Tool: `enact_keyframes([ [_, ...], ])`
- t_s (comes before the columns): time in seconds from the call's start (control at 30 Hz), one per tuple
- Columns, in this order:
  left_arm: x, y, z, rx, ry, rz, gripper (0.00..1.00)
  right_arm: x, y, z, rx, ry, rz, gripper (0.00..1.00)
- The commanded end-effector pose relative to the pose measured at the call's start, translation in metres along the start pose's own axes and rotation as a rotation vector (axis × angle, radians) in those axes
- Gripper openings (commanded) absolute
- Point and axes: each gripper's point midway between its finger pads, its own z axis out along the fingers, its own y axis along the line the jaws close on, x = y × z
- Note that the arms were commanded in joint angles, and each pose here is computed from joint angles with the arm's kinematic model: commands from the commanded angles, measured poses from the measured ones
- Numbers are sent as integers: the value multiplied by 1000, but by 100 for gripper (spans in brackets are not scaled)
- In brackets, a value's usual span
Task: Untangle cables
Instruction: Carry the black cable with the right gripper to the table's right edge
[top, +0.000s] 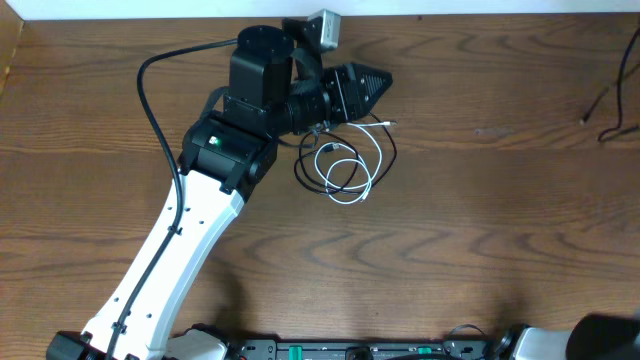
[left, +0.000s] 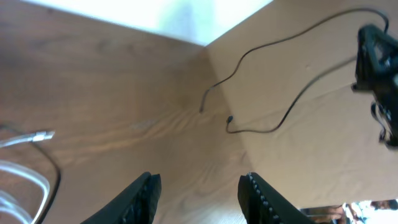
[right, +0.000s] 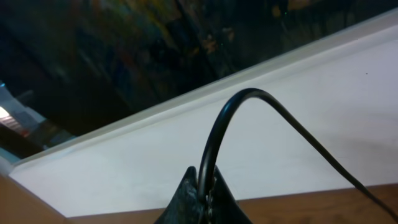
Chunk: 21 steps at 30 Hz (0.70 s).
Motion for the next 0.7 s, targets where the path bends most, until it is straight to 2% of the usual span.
enact_keyframes([
  [0.0, 11, 5, -1, -24, 43, 58, 46, 12, -44, 24, -9, 18, 87, 1],
  [0.2, 24, 16, -3, -63, 95, 43, 46, -12, -125, 47, 114, -224, 275, 1],
  [0.33, 25, 17, -3, -65, 99, 58, 45, -31, -150, 47, 114, -371, 393, 1],
  [0.43, 24, 18, -2, -72, 95, 58, 46, -34, -169, 48, 130, -417, 452, 1],
  [0.53, 23, 22, -1, -90, 88, 56, 45, -16, -197, 55, 171, -401, 486, 1],
  [0.67, 25, 28, 4, -100, 102, 45, 45, 40, -252, 73, 258, -321, 574, 1],
])
